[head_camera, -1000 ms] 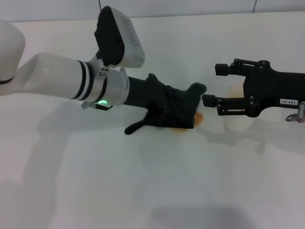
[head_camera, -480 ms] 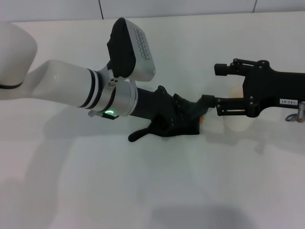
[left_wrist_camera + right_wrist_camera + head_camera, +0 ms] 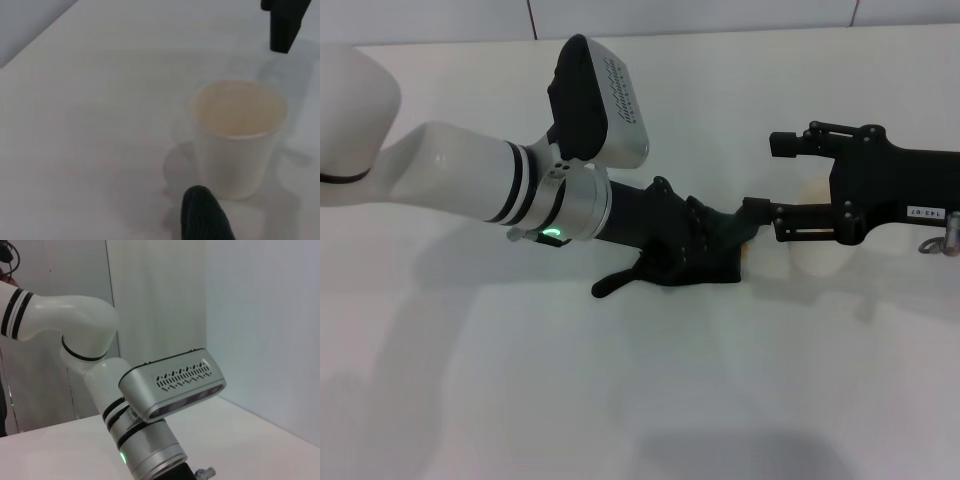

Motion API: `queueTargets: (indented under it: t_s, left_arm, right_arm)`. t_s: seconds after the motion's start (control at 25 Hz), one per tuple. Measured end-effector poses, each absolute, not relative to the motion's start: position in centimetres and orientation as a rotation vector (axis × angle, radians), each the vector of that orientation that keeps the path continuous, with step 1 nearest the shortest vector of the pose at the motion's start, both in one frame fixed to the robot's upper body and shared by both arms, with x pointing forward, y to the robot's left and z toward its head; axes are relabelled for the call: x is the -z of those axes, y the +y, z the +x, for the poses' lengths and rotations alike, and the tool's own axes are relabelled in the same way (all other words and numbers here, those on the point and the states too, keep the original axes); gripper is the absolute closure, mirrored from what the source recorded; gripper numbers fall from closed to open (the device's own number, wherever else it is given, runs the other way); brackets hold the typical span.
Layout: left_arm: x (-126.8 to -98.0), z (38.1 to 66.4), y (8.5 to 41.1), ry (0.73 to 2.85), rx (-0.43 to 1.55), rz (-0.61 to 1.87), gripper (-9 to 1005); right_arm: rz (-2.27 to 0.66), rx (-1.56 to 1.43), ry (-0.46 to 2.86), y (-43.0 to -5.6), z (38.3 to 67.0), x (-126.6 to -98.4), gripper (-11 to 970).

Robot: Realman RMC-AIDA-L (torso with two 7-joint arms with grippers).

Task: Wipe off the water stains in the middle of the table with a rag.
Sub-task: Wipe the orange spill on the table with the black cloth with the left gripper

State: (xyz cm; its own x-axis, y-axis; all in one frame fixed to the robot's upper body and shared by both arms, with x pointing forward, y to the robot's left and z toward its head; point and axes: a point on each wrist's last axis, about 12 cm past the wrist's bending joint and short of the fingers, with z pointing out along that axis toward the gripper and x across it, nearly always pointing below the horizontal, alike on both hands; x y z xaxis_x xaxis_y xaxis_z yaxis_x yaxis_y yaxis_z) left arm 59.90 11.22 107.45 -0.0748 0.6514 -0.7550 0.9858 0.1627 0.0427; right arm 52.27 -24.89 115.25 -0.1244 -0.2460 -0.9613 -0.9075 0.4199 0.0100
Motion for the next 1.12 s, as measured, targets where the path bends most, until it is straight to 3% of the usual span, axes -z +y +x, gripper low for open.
queueTargets:
  t_s: [0.6,1.12]
  left_arm:
    - [-107.9,62.6,12.2,1.786,0.399,1.494,940]
    - [-108.3,62.0,9.8,1.705,0.422,1.555,940]
  right_arm:
    - [-1.026,-0.788,1.630,-25.0,52.3,-115.2,134]
    - [-1.021,-0.785,1.628,-25.1,52.3,-115.3,134]
